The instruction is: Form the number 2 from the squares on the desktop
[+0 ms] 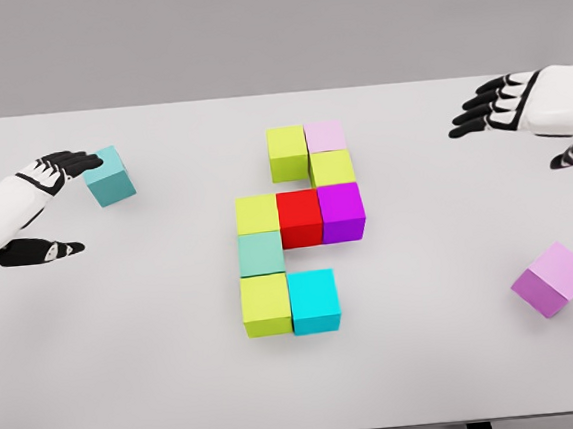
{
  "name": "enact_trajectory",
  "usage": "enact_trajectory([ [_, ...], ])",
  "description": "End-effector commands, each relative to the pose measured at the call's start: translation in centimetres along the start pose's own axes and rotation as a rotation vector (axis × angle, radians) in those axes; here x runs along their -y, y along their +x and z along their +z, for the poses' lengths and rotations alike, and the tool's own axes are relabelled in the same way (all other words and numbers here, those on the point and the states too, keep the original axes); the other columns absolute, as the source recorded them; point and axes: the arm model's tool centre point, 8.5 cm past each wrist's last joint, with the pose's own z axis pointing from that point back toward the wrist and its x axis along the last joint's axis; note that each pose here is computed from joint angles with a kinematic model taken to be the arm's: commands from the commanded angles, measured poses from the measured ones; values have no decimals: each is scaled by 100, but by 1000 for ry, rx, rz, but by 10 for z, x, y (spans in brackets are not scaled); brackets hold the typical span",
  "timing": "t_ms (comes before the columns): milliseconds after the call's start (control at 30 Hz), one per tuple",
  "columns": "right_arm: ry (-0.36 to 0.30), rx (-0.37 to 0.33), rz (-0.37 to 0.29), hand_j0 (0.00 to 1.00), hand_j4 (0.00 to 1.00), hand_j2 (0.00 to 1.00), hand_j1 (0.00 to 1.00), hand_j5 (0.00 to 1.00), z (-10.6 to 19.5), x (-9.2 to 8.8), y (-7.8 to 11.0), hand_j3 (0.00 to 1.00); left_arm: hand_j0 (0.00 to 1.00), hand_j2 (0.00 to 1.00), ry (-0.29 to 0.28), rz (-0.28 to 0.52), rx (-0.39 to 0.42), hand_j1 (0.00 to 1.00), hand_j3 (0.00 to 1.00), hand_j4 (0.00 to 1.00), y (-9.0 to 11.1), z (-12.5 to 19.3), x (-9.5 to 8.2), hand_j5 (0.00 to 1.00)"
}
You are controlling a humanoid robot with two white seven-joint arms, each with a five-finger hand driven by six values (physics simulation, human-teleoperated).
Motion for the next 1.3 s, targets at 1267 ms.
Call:
enact_trajectory([
  [1267, 292, -2, -428, 100, 100, 100, 100, 100, 50, -111, 15, 100, 100, 100, -202, 443, -729, 100, 100, 100, -23, -62, -68, 100],
])
